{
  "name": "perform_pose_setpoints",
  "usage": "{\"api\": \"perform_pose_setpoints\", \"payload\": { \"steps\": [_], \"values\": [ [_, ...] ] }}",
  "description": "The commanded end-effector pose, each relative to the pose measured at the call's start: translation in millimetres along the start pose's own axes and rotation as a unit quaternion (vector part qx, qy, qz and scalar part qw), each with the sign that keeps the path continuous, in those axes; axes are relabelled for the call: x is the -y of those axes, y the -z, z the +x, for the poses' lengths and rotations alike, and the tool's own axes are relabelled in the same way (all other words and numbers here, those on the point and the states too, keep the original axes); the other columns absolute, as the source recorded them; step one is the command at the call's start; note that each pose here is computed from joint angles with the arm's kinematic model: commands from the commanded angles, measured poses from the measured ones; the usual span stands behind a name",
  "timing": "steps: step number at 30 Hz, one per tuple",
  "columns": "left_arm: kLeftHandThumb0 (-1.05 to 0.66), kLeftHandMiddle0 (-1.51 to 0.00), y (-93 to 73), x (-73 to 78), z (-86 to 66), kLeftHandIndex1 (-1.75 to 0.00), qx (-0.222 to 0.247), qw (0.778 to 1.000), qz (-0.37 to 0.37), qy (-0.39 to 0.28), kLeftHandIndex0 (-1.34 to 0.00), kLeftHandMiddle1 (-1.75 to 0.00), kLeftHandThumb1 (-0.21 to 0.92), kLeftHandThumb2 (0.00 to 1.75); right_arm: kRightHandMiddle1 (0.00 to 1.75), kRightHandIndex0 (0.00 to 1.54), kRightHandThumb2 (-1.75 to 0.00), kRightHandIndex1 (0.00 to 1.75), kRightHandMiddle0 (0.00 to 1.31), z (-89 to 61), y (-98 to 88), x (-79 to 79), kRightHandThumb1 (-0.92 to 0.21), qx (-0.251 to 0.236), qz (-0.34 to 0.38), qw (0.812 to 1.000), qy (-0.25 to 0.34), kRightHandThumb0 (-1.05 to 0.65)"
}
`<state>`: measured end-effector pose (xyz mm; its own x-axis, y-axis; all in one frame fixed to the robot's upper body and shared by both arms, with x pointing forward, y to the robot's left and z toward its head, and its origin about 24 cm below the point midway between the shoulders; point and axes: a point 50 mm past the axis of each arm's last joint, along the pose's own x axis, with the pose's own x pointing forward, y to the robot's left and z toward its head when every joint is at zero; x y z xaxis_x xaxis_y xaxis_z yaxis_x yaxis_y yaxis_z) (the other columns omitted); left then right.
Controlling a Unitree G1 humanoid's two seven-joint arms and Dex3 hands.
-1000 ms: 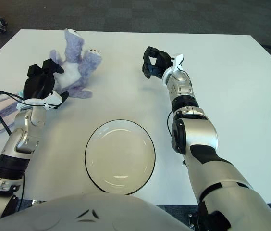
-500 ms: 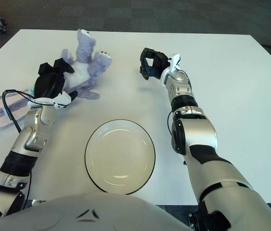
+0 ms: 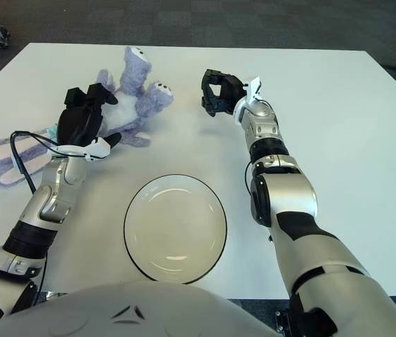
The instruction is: Put the doll into the plate.
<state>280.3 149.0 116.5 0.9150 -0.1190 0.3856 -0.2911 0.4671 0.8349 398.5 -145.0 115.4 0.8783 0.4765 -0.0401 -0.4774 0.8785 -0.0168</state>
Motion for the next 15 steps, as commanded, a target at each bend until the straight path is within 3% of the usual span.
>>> {"api": "perform_pose_setpoints", "payload": {
  "steps": [1,6,9,15],
  "values": [
    [-0.06,0.00,-2.8,-6.4,-5.7,-1.71,0.005,1.000,-0.008,-0.023,0.00,-1.74,0.09,1.43,1.75,1.28,-1.36,1.75,0.64,-2.5,0.2,3.4,-0.28,-0.003,-0.009,1.000,0.004,-0.49],
    [-0.19,0.00,-4.5,-10.2,-11.0,-1.58,-0.003,0.999,0.006,-0.045,0.00,-1.75,0.12,1.31,1.75,1.28,-1.35,1.75,0.64,-2.5,0.5,3.6,-0.29,-0.006,-0.012,1.000,0.005,-0.49],
    [-0.30,0.00,-6.7,-13.2,-14.9,-1.31,-0.012,0.997,0.032,-0.063,0.00,-1.65,0.16,1.18,1.75,1.28,-1.35,1.75,0.64,-2.5,1.1,3.8,-0.29,-0.010,-0.013,1.000,0.007,-0.49],
    [-0.39,0.00,-10.8,-16.3,-18.4,-1.06,-0.027,0.995,0.058,-0.081,0.00,-1.48,0.20,1.08,1.75,1.26,-1.34,1.75,0.63,-2.5,1.5,4.0,-0.30,-0.012,-0.011,1.000,0.005,-0.48]
  ]
}}
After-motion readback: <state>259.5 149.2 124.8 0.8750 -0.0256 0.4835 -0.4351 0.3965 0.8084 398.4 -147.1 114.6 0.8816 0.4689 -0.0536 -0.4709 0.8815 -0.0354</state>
